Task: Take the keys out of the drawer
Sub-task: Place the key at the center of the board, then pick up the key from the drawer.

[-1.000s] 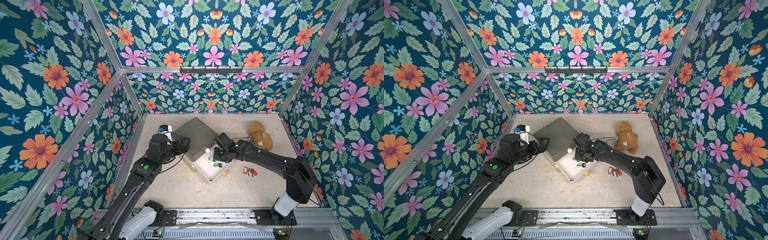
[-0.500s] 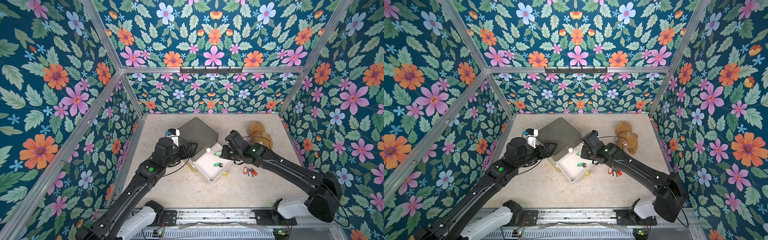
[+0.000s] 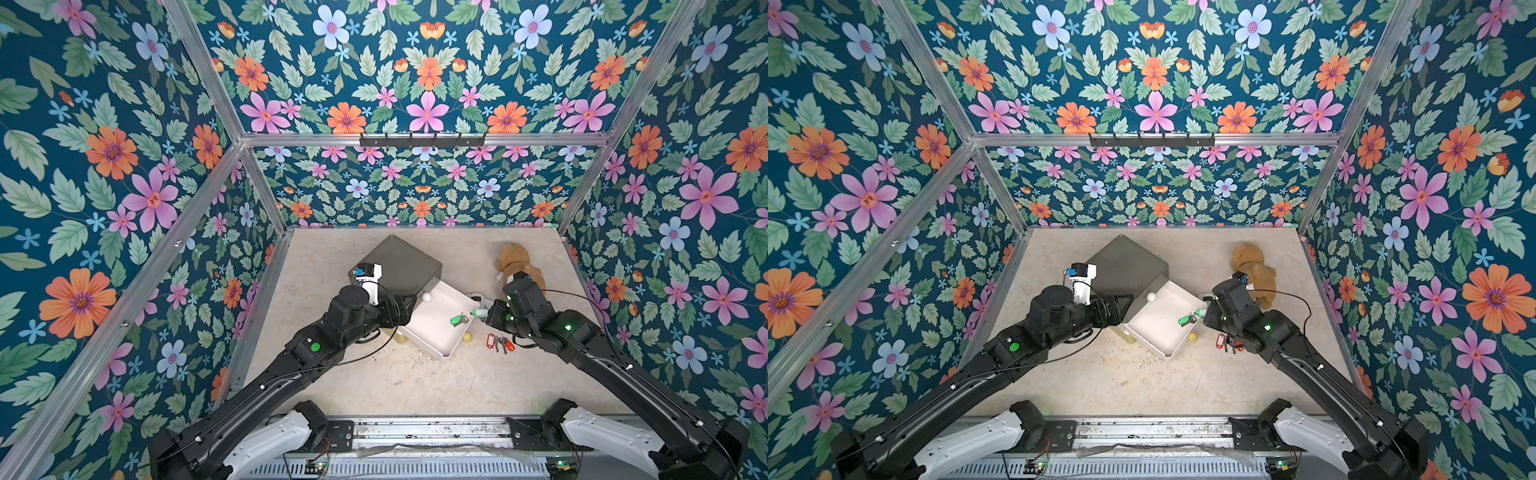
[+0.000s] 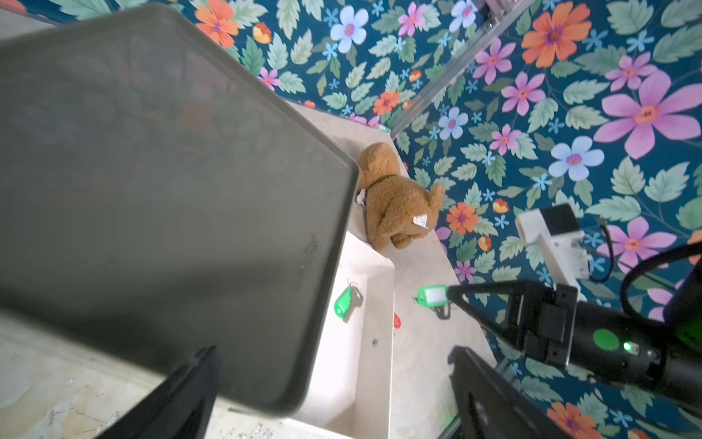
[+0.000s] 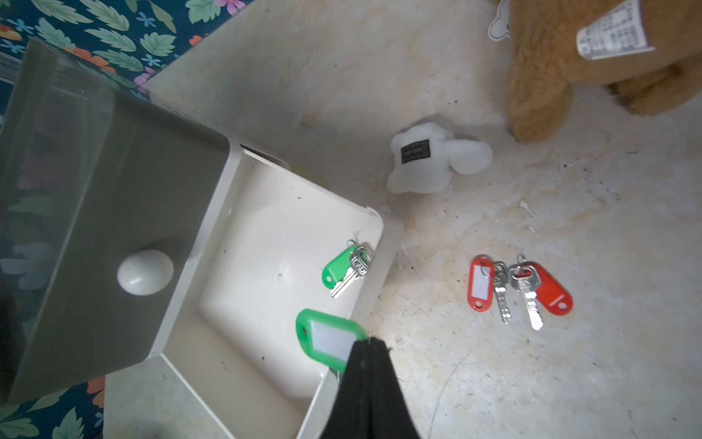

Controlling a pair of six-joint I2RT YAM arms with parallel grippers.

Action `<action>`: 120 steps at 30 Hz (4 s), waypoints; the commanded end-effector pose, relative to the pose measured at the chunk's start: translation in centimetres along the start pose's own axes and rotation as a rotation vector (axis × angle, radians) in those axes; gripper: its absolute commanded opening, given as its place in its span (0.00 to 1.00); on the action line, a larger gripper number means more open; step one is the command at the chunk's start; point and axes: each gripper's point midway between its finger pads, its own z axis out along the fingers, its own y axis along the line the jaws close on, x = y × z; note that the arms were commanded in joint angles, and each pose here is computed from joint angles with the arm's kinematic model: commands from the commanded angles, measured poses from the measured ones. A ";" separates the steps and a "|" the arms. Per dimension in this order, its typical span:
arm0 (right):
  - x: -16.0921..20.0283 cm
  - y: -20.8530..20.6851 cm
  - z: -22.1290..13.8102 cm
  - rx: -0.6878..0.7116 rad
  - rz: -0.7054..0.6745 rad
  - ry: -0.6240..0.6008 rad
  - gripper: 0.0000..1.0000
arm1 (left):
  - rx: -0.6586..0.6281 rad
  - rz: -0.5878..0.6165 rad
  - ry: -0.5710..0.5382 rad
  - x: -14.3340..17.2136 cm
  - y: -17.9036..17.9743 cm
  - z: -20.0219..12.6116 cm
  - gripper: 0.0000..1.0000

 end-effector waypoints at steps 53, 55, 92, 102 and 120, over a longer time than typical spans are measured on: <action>10.5 -11.3 7.9 0.165 0.178 0.292 0.02 | -0.058 0.008 -0.026 0.0 1.3 -0.5 0.99; 10.6 -11.5 7.9 0.168 0.184 0.292 0.10 | -0.061 0.012 -0.026 0.0 1.3 -0.5 0.99; 0.1 4.1 9.7 0.231 -0.286 0.450 0.37 | -0.147 0.069 -0.080 0.6 4.2 -2.0 0.99; 0.9 2.6 10.4 0.311 -0.330 0.465 0.39 | -0.151 0.072 -0.076 0.6 4.3 -1.9 0.99; 1.9 1.7 11.9 0.340 -0.354 0.501 0.31 | -0.160 0.066 -0.086 0.4 4.4 -2.2 0.99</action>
